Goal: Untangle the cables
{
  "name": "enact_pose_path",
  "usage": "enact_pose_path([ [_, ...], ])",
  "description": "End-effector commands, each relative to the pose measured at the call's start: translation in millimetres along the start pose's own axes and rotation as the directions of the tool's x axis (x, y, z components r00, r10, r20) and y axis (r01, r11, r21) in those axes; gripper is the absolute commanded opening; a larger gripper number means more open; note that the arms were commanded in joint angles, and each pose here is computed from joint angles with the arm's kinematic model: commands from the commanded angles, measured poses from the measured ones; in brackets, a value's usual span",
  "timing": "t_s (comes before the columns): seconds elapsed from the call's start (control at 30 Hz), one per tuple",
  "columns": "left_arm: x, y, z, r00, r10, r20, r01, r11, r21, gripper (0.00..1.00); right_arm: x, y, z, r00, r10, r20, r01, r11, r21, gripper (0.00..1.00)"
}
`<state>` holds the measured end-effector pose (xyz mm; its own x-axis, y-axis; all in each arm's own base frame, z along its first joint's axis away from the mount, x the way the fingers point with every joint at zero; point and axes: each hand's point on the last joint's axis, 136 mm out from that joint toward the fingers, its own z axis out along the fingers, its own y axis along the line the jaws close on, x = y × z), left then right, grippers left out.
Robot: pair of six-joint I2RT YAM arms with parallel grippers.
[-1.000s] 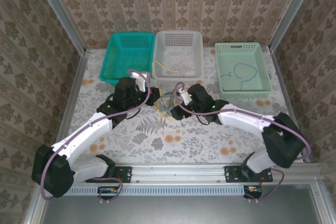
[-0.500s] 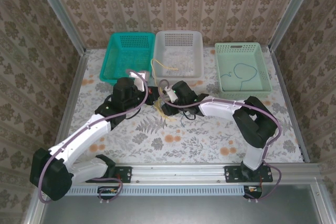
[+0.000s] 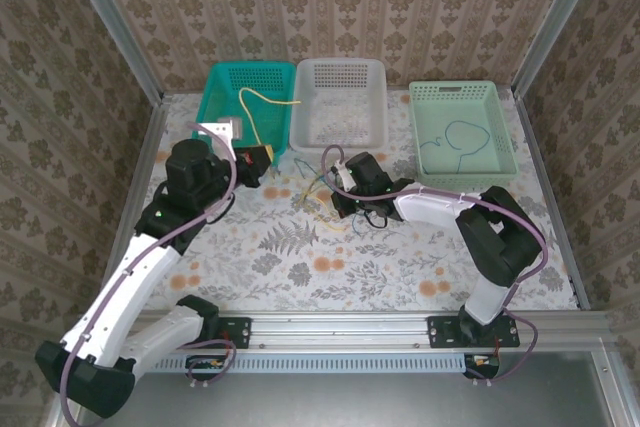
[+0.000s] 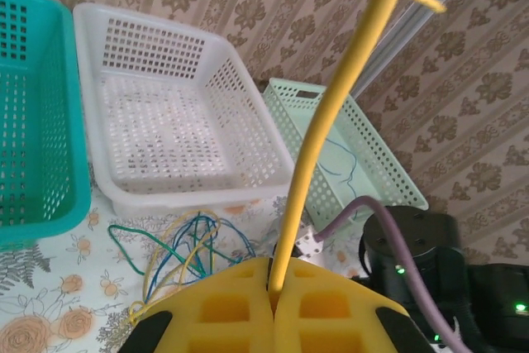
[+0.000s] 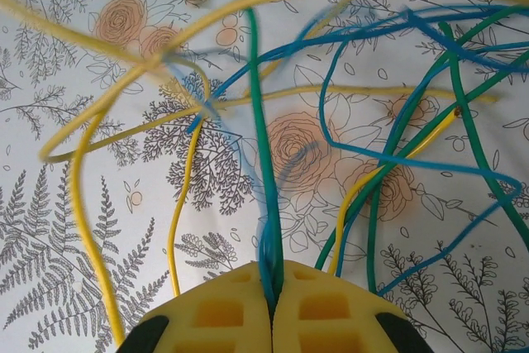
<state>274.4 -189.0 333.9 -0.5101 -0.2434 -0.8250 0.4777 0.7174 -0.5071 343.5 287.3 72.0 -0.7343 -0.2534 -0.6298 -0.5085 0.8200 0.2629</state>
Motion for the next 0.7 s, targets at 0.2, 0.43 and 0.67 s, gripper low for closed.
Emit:
enact_pose_path([
  [0.2, -61, 0, -51, 0.989, -0.026, 0.147, 0.036, 0.997, -0.062, 0.04, 22, -18, 3, 0.997, 0.036, -0.068, -0.030, 0.995, 0.097, 0.02],
  [0.43, -83, 19, -45, 0.986, -0.015, 0.168, 0.033, 0.994, -0.104, 0.05, 28, -19, 4, 0.996, 0.058, -0.065, -0.051, 0.994, 0.093, 0.04],
  [0.67, -82, 34, -21, 0.991, -0.002, 0.130, 0.013, 0.996, -0.088, 0.04, 15, -7, -10, 0.998, 0.054, -0.022, -0.053, 0.998, 0.044, 0.49],
])
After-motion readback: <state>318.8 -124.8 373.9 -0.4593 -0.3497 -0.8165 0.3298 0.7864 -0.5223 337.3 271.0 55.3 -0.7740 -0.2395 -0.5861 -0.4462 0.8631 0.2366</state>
